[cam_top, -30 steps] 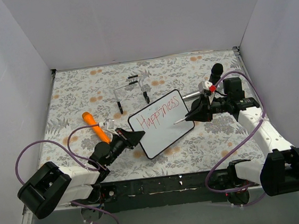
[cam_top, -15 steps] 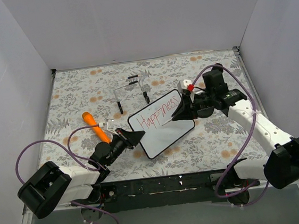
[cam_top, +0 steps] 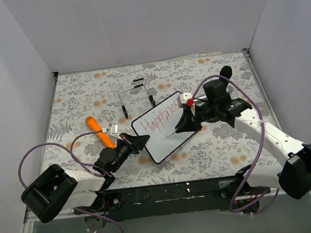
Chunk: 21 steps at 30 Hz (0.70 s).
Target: Write a sentence on the whiteboard
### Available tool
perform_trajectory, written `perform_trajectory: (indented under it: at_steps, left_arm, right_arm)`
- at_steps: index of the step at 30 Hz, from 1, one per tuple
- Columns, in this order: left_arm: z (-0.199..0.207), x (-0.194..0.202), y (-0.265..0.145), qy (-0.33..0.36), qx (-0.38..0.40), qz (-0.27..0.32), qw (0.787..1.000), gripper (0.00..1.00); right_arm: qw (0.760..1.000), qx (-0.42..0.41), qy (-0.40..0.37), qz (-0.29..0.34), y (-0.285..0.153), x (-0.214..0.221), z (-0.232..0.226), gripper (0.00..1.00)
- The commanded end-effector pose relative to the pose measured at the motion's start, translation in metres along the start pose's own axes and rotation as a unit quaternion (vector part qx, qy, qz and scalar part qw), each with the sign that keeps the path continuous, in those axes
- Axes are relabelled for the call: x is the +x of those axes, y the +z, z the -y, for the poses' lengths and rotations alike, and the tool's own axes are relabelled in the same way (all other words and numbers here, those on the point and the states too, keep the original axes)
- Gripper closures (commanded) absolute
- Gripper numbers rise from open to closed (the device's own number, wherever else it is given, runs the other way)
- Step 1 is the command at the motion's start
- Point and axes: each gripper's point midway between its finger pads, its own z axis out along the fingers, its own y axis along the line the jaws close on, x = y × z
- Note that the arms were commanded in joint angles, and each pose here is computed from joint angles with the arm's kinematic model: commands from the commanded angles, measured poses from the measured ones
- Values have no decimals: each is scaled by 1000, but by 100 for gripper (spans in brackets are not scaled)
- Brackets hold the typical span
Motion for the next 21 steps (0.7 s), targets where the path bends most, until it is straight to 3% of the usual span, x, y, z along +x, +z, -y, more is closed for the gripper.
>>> perform_trajectory:
  at_steps: [1, 21]
  left_arm:
    - [42, -32, 8, -18, 72, 64, 995, 100]
    - [35, -22, 16, -27, 62, 53, 996, 100]
  right_arm:
    - [999, 8, -32, 22, 0, -7, 0, 99]
    - [997, 54, 33, 32, 20, 12, 17, 99]
